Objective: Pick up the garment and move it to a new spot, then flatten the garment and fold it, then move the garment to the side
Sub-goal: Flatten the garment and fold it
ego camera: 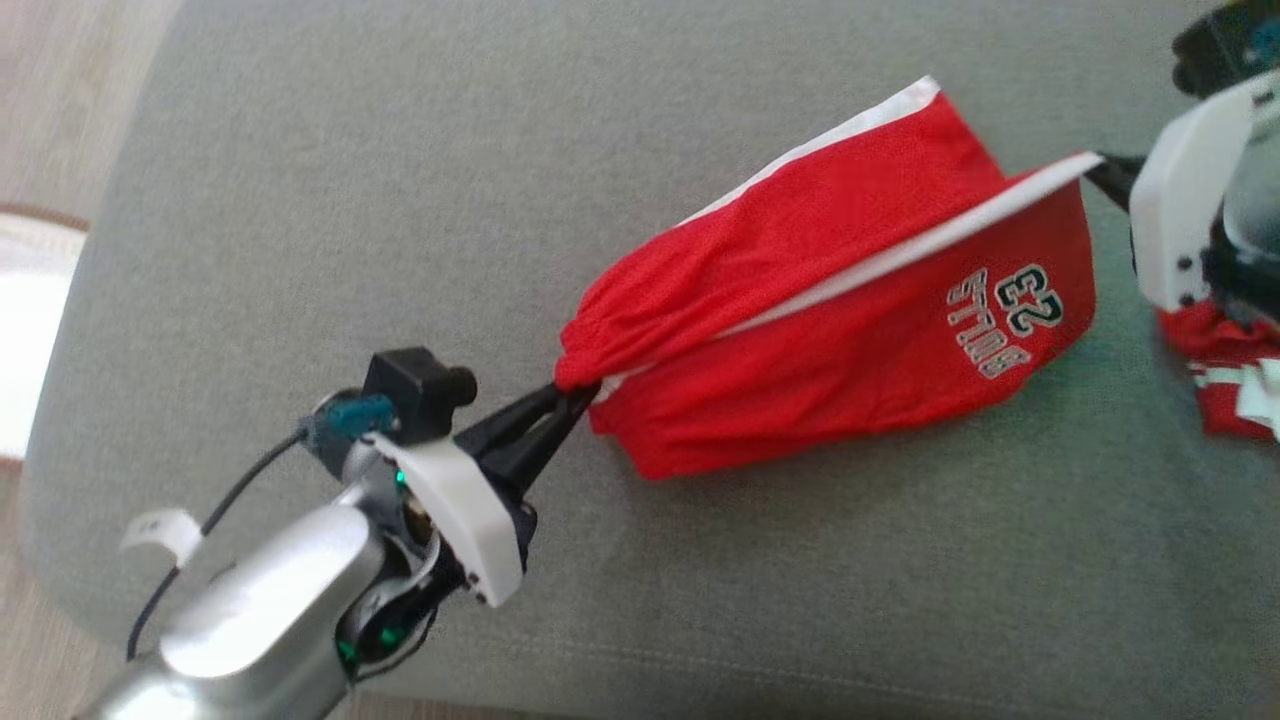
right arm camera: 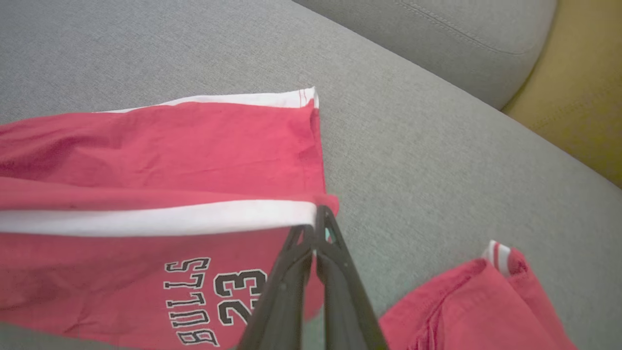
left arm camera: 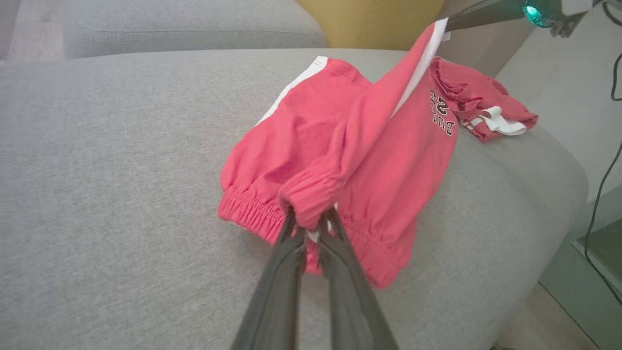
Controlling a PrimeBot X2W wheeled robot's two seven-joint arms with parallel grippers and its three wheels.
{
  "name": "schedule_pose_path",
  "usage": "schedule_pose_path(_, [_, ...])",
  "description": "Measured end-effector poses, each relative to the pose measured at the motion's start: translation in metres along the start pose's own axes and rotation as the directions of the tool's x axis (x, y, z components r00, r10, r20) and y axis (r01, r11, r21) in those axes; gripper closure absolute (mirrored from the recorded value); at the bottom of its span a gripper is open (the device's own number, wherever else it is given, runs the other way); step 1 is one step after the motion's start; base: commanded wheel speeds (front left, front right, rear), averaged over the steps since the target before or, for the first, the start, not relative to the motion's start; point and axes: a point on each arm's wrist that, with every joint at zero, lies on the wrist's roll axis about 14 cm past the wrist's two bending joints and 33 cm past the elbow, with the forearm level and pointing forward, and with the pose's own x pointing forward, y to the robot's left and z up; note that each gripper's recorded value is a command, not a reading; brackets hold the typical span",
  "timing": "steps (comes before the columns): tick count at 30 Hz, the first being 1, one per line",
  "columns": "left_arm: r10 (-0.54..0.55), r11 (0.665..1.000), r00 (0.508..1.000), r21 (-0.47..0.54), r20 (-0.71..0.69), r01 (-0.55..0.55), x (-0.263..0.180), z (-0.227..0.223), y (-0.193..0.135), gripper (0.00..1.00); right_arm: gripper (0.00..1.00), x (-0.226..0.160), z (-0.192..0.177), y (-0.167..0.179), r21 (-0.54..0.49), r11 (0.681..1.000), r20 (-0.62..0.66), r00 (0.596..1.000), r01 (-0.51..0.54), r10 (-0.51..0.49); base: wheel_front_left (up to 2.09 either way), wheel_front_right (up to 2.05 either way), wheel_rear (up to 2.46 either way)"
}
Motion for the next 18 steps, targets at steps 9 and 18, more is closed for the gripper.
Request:
schedule_pose_path(9, [0.049, 0.999, 0.999, 0.004, 0.002, -0.049, 0.019, 0.000, 0.032, 1.00, 1.00, 0.047, 0.018, -0.001, -0.085, 0.996, -0.048, 0.999, 0.003, -0.007, 0.00, 0.00, 0.00])
schedule_pose_path(18, [0.083, 0.997, 0.996, 0.003, -0.016, -0.083, 0.035, -0.009, 0.056, 1.00, 1.00, 0.086, 0.031, 0.000, -0.108, 0.994, -0.031, 1.000, -0.005, 0.001, 0.00, 0.00, 0.00])
